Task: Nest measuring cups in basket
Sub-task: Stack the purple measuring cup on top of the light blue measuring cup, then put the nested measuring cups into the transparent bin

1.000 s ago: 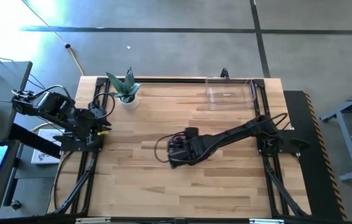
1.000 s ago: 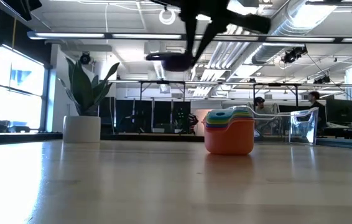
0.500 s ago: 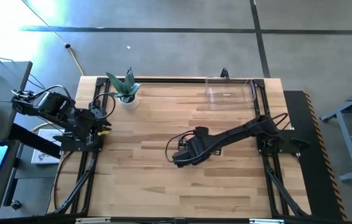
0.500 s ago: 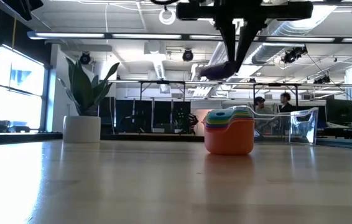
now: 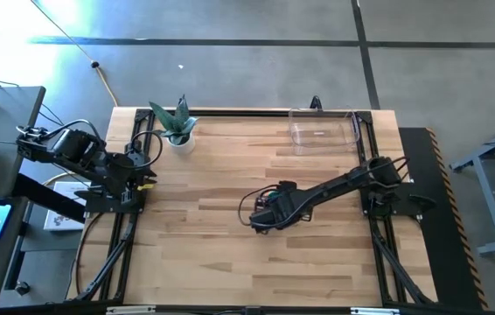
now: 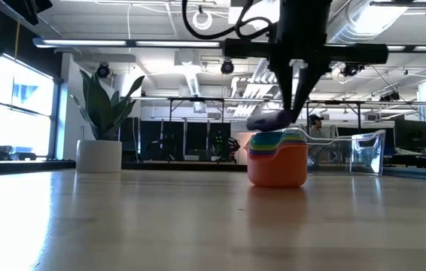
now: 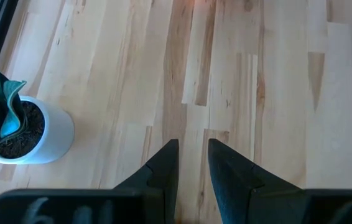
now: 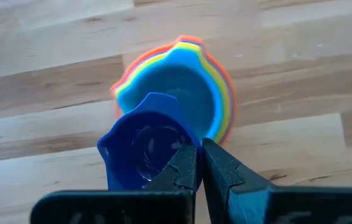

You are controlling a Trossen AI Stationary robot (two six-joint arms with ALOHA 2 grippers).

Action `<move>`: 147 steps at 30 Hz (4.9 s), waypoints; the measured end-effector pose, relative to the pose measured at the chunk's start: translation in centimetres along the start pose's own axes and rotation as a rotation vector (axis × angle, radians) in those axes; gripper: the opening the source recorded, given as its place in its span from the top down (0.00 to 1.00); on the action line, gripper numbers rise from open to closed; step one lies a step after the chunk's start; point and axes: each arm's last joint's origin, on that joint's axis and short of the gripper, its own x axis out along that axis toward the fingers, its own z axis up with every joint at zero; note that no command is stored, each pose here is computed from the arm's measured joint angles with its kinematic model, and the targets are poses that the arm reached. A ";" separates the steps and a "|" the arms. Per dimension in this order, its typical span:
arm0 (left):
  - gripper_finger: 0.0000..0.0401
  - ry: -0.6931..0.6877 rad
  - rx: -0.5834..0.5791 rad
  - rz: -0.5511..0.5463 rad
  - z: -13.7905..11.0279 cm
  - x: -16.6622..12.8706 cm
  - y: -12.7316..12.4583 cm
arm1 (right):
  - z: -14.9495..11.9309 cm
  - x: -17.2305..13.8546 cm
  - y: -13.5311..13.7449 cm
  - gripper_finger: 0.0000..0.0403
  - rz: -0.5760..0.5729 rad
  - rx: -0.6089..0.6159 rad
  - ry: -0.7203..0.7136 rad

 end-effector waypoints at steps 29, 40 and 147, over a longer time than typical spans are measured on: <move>0.81 -0.004 0.000 0.009 0.0 0.0 0.0 | 0.7 1.5 -0.7 0.88 0.007 -0.010 0.018; 0.81 -0.005 0.000 0.012 0.0 0.0 0.0 | 1.4 -0.9 -0.1 0.76 -0.001 -0.057 0.017; 0.81 -0.426 -0.103 -0.168 -4.2 4.4 0.4 | 4.5 -9.6 8.1 0.76 0.459 -0.436 -0.030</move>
